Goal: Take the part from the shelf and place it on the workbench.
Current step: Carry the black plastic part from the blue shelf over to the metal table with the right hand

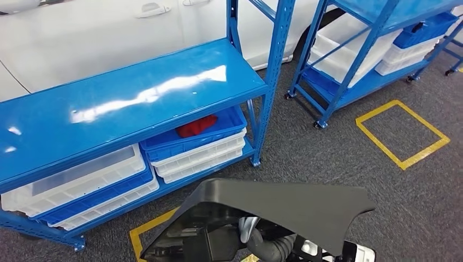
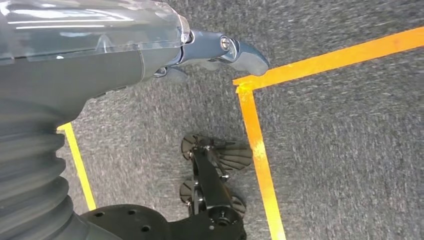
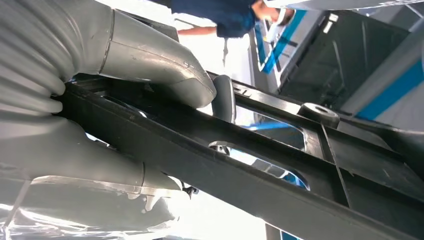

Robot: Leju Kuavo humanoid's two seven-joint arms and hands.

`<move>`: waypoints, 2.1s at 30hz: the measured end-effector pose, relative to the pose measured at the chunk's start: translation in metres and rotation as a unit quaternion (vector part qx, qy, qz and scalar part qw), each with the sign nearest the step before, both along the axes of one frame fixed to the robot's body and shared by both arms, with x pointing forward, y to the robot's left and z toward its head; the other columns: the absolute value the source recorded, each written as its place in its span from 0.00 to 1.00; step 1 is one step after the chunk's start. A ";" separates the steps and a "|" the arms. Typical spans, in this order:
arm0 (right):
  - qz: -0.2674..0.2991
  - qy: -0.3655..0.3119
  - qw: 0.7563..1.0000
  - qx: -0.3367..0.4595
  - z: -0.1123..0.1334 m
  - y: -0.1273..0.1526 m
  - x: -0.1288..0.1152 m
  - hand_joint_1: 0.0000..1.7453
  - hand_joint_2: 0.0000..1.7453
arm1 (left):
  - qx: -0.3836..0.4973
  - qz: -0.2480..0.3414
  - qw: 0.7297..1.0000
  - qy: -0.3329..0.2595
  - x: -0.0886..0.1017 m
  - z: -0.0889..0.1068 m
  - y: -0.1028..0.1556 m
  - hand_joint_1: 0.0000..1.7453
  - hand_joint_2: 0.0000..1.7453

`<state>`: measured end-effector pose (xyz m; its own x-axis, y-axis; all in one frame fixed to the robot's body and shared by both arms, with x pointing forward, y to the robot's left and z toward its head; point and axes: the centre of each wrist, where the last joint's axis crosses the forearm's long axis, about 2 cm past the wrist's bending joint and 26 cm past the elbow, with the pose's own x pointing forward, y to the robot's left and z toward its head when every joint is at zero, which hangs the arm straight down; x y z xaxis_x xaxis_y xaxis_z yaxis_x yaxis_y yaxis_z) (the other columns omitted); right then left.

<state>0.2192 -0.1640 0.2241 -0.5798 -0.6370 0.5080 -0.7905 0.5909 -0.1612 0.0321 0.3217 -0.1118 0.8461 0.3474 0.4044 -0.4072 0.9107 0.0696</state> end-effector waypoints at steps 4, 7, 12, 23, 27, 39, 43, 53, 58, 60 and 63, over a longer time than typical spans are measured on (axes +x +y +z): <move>0.017 -0.003 1.000 0.006 0.003 0.000 -0.001 1.00 1.00 | 0.009 0.011 1.000 0.001 0.001 0.000 0.000 0.00 1.00; 0.041 -0.003 0.999 0.014 0.005 0.001 -0.001 1.00 1.00 | 0.029 0.029 0.999 0.018 -0.004 0.000 0.001 0.00 1.00; 0.069 -0.008 0.997 0.028 0.009 0.001 0.001 1.00 1.00 | 0.048 0.057 0.997 0.030 -0.008 0.000 0.003 0.00 1.00; 0.044 -0.015 0.998 0.039 0.016 0.002 0.015 1.00 1.00 | 0.053 0.024 0.998 -0.003 -0.008 0.000 0.011 0.00 1.00; 0.025 -0.012 0.999 0.041 0.016 0.001 0.019 1.00 1.00 | 0.056 0.013 0.998 -0.010 -0.001 0.001 0.019 0.00 1.00; 0.011 -0.019 0.999 0.048 0.023 0.007 0.024 1.00 1.00 | 0.068 0.021 0.997 -0.005 0.001 0.002 0.027 0.00 1.00; 0.007 -0.018 0.999 0.051 0.023 0.008 0.024 1.00 1.00 | 0.068 0.015 0.998 -0.006 0.000 0.003 0.031 0.00 1.00; 0.000 -0.011 0.998 0.055 0.020 0.008 0.020 1.00 1.00 | 0.071 0.008 0.997 -0.002 -0.002 0.003 0.037 0.00 1.00; -0.001 -0.007 0.998 0.056 0.018 0.008 0.018 1.00 1.00 | 0.071 0.007 0.997 -0.002 -0.001 0.003 0.037 0.00 1.00; -0.001 -0.009 0.998 0.056 0.019 0.008 0.018 1.00 1.00 | 0.071 0.007 0.997 -0.002 -0.001 0.003 0.037 0.00 1.00; 0.000 -0.009 0.998 0.057 0.019 0.008 0.017 1.00 1.00 | 0.071 0.007 0.997 -0.003 0.000 0.003 0.037 0.00 1.00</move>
